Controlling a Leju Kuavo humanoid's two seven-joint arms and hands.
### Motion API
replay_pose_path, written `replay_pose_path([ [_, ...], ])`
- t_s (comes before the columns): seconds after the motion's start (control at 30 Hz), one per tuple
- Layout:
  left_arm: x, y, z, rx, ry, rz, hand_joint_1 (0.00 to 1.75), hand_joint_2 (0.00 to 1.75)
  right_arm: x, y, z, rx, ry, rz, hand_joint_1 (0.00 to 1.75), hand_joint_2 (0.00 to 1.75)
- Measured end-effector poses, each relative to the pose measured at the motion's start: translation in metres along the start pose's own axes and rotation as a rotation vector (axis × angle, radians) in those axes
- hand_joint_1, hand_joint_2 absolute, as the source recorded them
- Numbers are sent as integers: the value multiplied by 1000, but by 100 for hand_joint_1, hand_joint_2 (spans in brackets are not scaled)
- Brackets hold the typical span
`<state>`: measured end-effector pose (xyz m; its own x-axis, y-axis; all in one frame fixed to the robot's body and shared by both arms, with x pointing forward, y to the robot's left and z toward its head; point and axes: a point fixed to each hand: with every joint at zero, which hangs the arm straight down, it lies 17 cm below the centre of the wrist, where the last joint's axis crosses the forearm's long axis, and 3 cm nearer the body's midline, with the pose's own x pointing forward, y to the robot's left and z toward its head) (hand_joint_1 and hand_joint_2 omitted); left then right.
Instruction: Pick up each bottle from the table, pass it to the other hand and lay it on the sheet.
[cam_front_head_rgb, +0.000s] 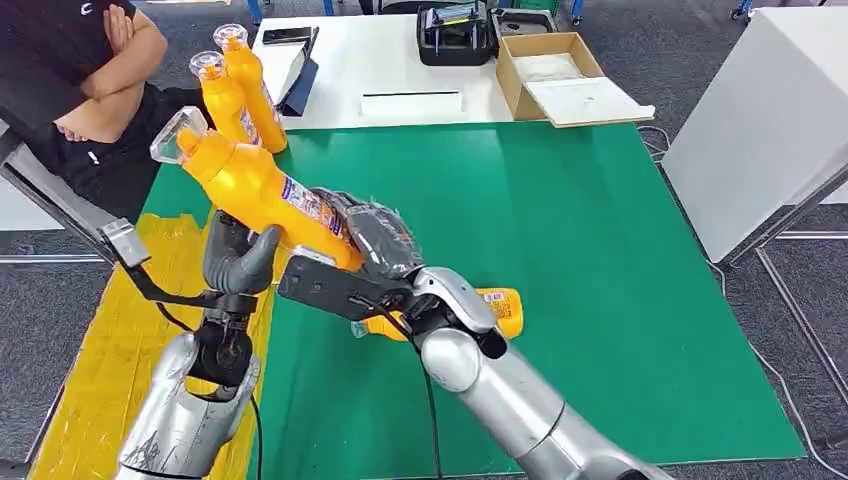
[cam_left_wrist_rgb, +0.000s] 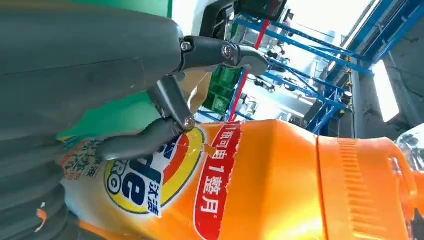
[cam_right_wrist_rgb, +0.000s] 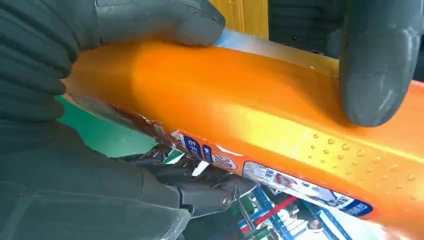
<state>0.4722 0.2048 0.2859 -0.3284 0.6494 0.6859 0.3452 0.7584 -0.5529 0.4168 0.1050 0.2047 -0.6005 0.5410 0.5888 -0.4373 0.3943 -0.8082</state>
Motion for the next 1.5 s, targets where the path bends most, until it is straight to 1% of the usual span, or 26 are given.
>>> replay_pose_path([
  [0.37,2,7,-1,19,0,-4,0,175,2,3,1,0,4,3,175,175],
  [0.47,4,10,-2,28,-3,-9,0,175,-6,-6,3,-44,44,15,175,175],
  [0.57,18,21,-3,52,-40,-33,0,175,-31,-40,19,-176,125,44,175,175],
  [0.6,26,26,-3,63,-60,-43,0,175,-43,-57,28,-222,153,55,175,175],
  [0.63,33,34,-1,77,-76,-51,0,175,-60,-82,40,-281,183,59,175,175],
  [0.73,47,50,5,94,-100,-77,0,175,-93,-135,71,-399,222,56,175,175],
  [0.87,55,58,8,103,-116,-87,0,175,-114,-166,99,-483,249,60,175,175],
  [1.0,58,64,14,113,-122,-96,0,175,-130,-179,122,-533,275,61,175,175],
  [1.13,59,66,15,116,-121,-99,0,175,-141,-187,135,-553,297,56,175,175],
  [1.37,60,64,12,111,-125,-97,0,175,-146,-185,140,-546,308,57,175,175],
  [1.43,59,64,11,107,-124,-96,0,175,-146,-182,138,-532,305,56,175,175],
  [1.5,56,61,7,96,-119,-93,0,175,-141,-174,129,-502,280,50,175,175],
])
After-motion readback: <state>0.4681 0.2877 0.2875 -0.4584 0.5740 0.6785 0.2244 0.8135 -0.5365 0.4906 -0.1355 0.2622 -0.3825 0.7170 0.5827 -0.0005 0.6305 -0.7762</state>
